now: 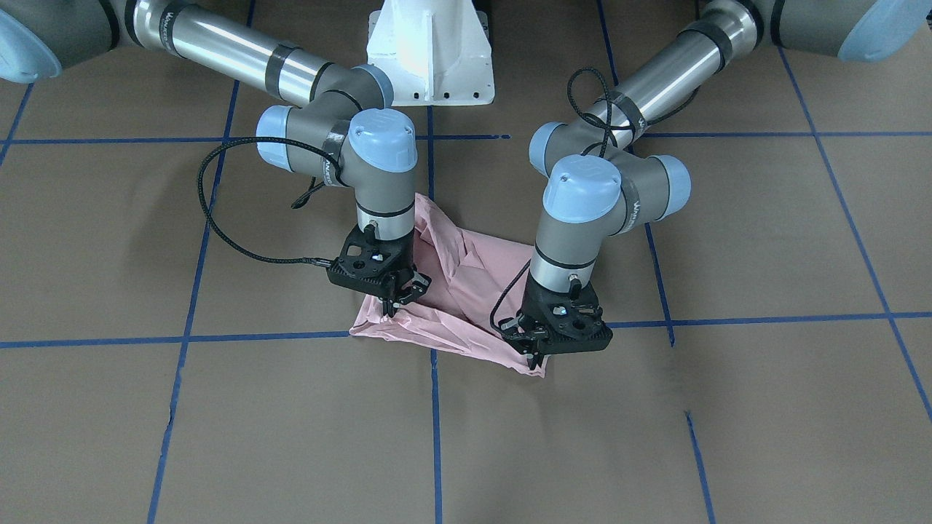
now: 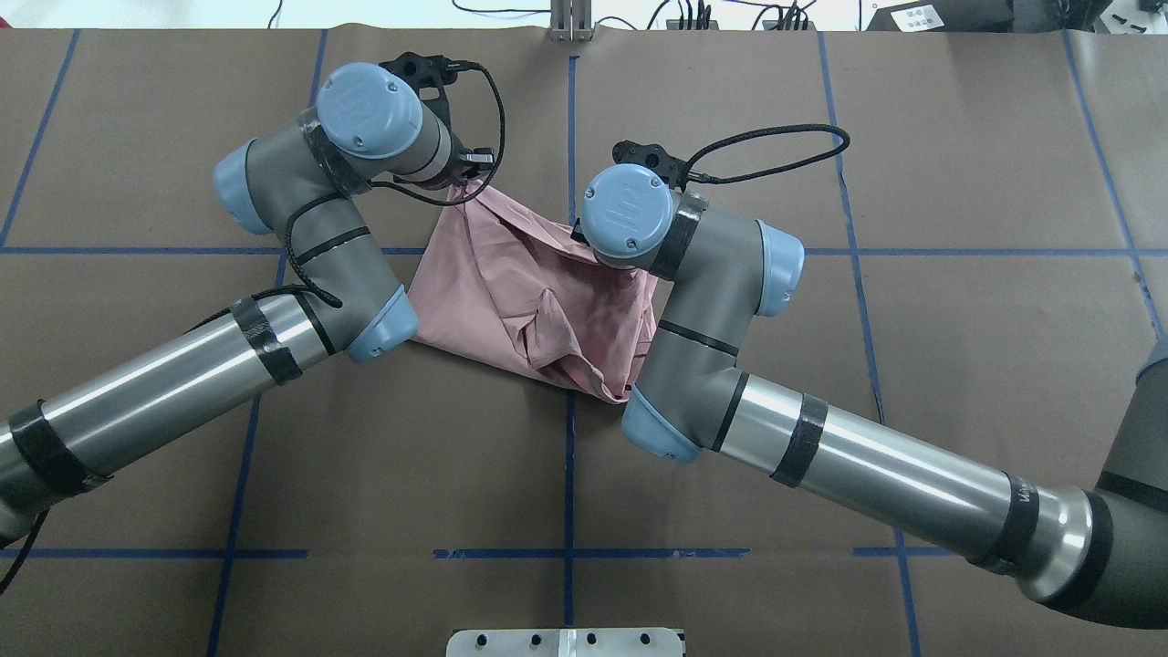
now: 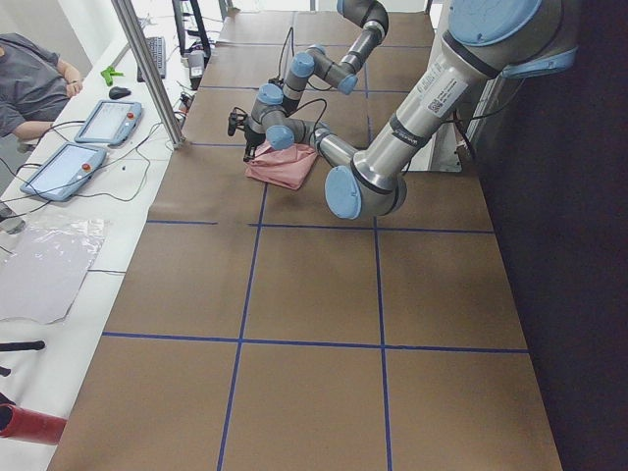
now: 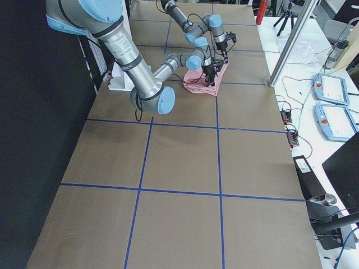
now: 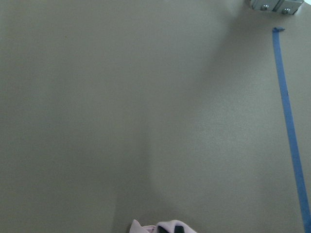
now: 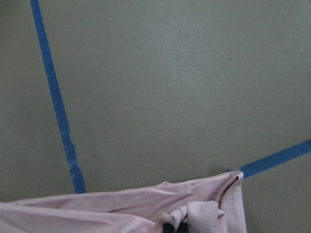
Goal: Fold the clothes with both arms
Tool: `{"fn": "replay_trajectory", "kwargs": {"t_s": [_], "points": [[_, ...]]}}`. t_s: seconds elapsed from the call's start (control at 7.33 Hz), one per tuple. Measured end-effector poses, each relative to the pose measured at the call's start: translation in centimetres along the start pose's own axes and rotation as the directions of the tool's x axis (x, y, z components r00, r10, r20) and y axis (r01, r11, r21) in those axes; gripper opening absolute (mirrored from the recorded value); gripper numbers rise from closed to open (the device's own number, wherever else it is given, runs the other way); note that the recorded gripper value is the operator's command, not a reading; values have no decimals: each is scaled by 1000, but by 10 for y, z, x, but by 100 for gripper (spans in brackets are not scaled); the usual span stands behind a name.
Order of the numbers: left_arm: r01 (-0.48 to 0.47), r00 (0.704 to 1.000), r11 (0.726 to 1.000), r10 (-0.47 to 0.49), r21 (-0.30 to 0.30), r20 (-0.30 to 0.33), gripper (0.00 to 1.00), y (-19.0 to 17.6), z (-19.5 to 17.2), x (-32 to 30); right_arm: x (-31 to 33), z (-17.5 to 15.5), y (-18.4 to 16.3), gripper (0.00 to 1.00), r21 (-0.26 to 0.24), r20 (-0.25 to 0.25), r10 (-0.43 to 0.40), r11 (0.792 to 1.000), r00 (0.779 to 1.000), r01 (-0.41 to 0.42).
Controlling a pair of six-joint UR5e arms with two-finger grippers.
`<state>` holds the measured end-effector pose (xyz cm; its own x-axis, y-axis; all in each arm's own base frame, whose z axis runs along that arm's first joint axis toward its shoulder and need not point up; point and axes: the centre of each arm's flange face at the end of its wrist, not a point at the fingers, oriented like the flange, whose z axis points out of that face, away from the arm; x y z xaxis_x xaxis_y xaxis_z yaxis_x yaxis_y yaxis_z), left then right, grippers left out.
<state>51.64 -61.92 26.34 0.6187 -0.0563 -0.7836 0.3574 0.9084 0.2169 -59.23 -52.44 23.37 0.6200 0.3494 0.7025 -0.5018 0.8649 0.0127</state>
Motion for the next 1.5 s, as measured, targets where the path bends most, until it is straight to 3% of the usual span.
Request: {"fn": "replay_trajectory", "kwargs": {"t_s": [0.27, 0.55, 0.82, 0.95, 1.09, 1.5], "points": [[-77, 997, 997, 77, 8, -12, 100, -2, -2, -2, 2, -2, -11, 100, 0, 3, -118, 993, 993, 118], [-150, 988, 989, 149, -6, -43, 100, -9, -18, -31, 15, -17, -54, 100, -65, 32, -180, 981, 983, 182], [-292, 953, 956, 290, -5, -91, 100, -10, -73, -117, 71, -39, -109, 100, -110, 71, -242, 962, 968, 248], [-373, 923, 928, 371, -3, -97, 100, -14, -102, -171, 120, -54, -143, 100, -132, 83, -304, 941, 949, 313], [-448, 891, 894, 446, -5, -86, 100, -25, -126, -230, 179, -68, -183, 100, -152, 83, -390, 904, 917, 399], [-646, 758, 762, 647, -45, 85, 100, -75, -205, -442, 404, -91, -294, 100, -198, 74, -588, 783, 806, 589]]}}
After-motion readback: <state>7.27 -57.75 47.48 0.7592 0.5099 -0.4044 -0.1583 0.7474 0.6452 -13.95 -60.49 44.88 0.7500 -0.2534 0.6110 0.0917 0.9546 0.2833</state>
